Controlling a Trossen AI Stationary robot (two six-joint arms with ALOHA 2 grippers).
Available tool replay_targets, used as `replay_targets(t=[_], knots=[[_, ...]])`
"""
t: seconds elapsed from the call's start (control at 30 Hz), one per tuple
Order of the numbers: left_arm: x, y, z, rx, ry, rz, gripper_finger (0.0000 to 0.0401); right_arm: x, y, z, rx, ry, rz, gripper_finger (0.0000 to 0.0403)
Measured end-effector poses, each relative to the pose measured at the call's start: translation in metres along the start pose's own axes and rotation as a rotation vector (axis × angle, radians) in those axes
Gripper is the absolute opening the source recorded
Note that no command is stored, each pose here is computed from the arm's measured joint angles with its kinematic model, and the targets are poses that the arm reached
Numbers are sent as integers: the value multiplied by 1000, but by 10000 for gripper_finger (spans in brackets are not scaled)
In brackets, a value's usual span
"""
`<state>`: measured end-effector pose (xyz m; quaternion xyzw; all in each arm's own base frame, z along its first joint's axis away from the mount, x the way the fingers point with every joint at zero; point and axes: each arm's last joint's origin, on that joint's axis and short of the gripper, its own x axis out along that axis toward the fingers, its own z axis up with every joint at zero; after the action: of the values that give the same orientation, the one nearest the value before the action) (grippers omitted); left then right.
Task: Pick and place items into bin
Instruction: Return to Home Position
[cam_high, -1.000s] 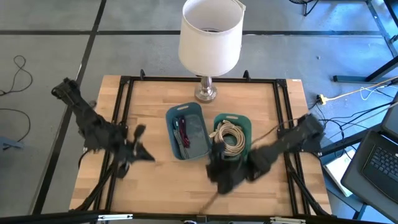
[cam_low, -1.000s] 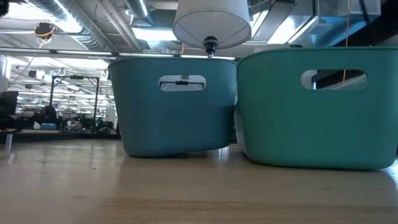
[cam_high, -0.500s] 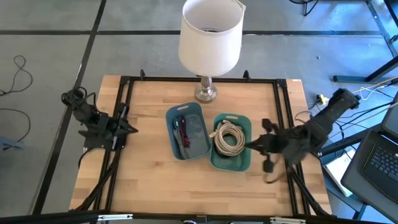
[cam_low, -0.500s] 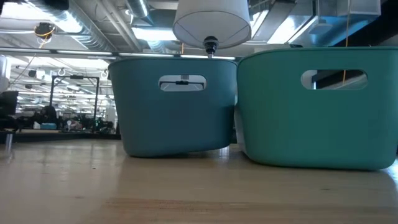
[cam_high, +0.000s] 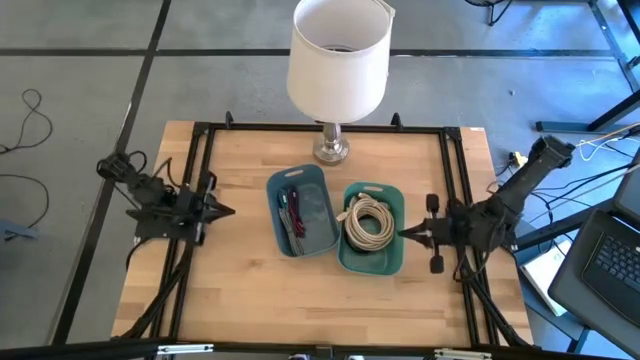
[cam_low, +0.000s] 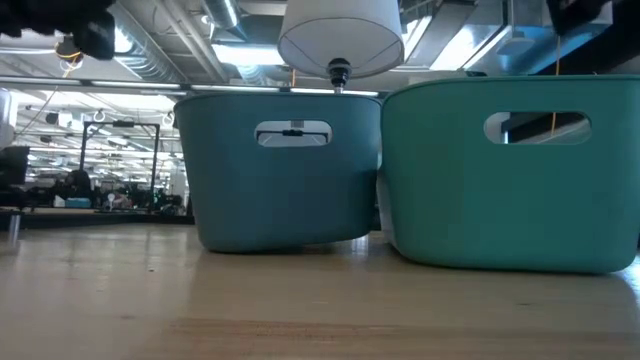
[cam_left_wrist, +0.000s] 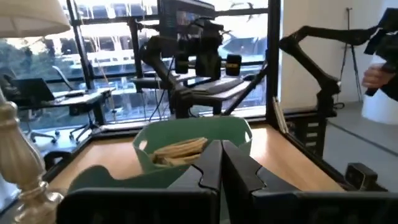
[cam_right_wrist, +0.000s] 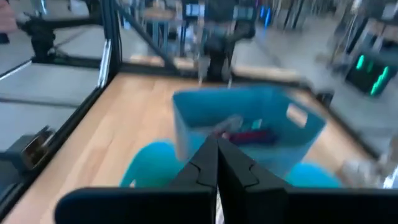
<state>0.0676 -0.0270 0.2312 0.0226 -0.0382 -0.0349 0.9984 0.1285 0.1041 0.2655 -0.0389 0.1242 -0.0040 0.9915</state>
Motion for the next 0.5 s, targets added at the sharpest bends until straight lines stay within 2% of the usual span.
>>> replay_targets(t=[0.2, 0.5], knots=[[6, 7, -8, -1, -19, 88, 1, 6, -25, 7, -141, -220, -8, 0], [9, 23, -11, -21, 1, 169, 1, 6, -74, 13, -96, -297, 104, 0]])
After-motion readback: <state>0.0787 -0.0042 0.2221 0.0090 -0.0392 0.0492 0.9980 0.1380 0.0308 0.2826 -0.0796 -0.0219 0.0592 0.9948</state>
